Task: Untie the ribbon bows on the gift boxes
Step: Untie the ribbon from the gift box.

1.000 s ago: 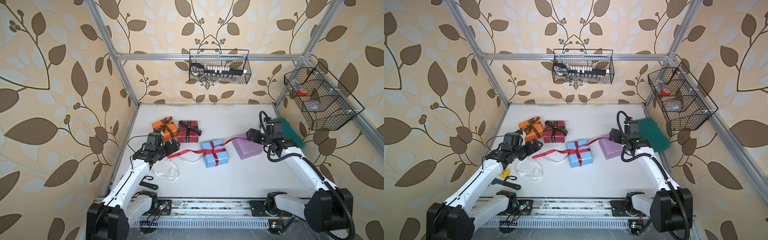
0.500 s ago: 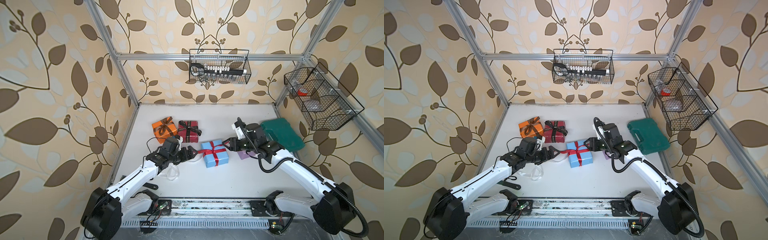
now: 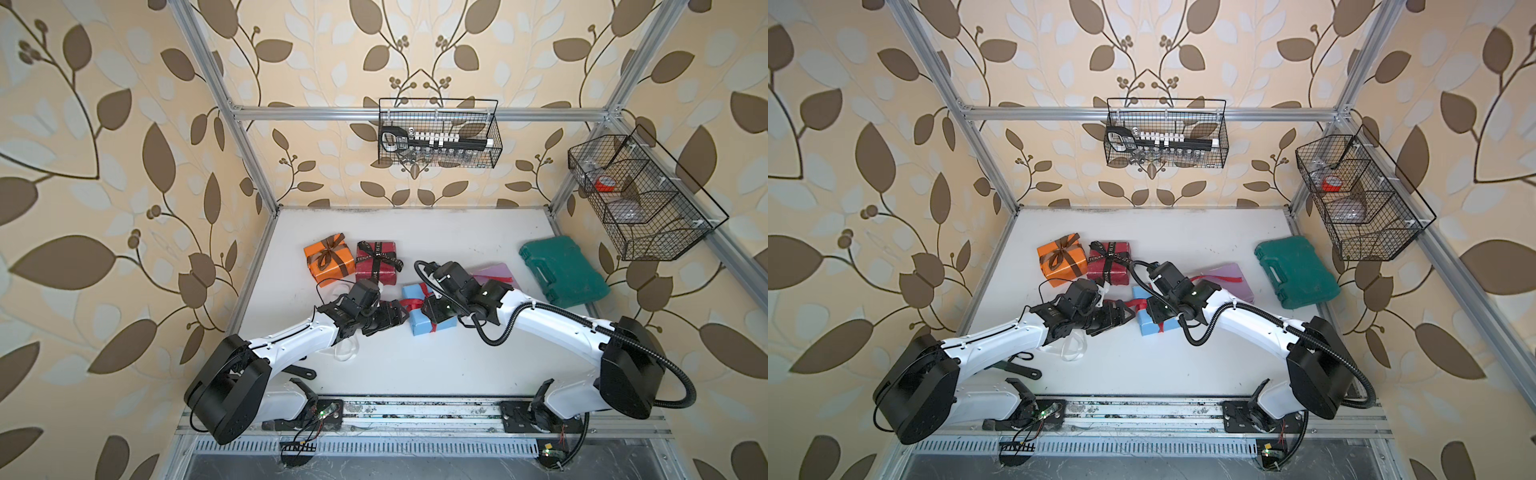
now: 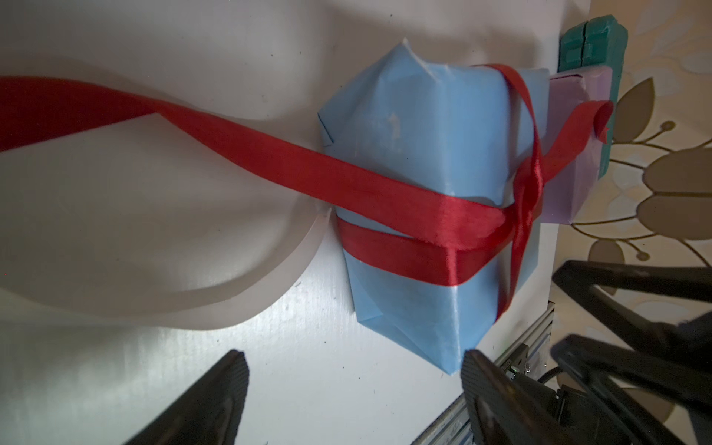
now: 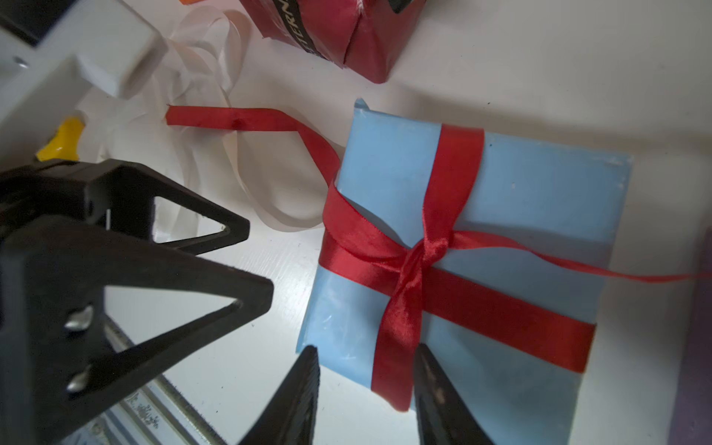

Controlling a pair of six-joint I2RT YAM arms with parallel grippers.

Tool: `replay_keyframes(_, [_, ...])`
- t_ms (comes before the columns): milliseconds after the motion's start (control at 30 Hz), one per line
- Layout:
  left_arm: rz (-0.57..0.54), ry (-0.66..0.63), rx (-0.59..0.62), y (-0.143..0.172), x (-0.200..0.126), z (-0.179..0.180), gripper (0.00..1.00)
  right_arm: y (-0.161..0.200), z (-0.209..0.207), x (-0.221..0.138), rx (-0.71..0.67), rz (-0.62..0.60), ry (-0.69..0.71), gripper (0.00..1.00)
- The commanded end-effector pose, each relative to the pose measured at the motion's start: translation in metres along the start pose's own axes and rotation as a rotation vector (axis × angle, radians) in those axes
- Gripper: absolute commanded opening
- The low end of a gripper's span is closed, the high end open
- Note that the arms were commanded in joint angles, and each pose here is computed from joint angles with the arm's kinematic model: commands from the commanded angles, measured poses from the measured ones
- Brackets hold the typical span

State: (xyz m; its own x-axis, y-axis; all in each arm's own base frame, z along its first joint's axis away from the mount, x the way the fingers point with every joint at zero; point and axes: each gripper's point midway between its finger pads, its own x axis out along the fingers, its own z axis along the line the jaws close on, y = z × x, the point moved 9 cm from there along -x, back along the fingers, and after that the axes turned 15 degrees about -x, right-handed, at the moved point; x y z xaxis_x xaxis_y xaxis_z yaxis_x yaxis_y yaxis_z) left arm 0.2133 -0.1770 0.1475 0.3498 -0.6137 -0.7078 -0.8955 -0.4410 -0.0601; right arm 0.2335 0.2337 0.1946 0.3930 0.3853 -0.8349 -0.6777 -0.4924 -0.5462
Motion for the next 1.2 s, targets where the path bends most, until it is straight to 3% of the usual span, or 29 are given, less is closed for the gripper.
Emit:
replay_keyframes(0, [-0.038, 0.041, 0.028, -0.005, -0.006, -0.015, 0.89, -0.003, -0.005, 0.005, -0.037, 0.035, 0.111, 0.39])
replay_keyframes(167, [-0.042, 0.038, 0.031, -0.006, -0.006, -0.015, 0.89, 0.000, -0.008, 0.016, -0.053, 0.071, 0.136, 0.38])
replay_keyframes(500, [-0.023, 0.034, 0.041, -0.011, 0.010, -0.023, 0.89, 0.006, -0.026, 0.021, 0.121, -0.030, -0.271, 0.42])
replay_keyframes(767, [0.019, -0.003, 0.027, -0.012, 0.032, -0.016, 0.90, 0.014, -0.042, 0.027, 0.217, -0.076, -0.478, 0.42])
replay_keyframes(1167, [0.027, -0.017, 0.028, -0.009, 0.034, -0.014, 0.90, 0.013, -0.035, 0.027, 0.228, -0.106, -0.628, 0.41])
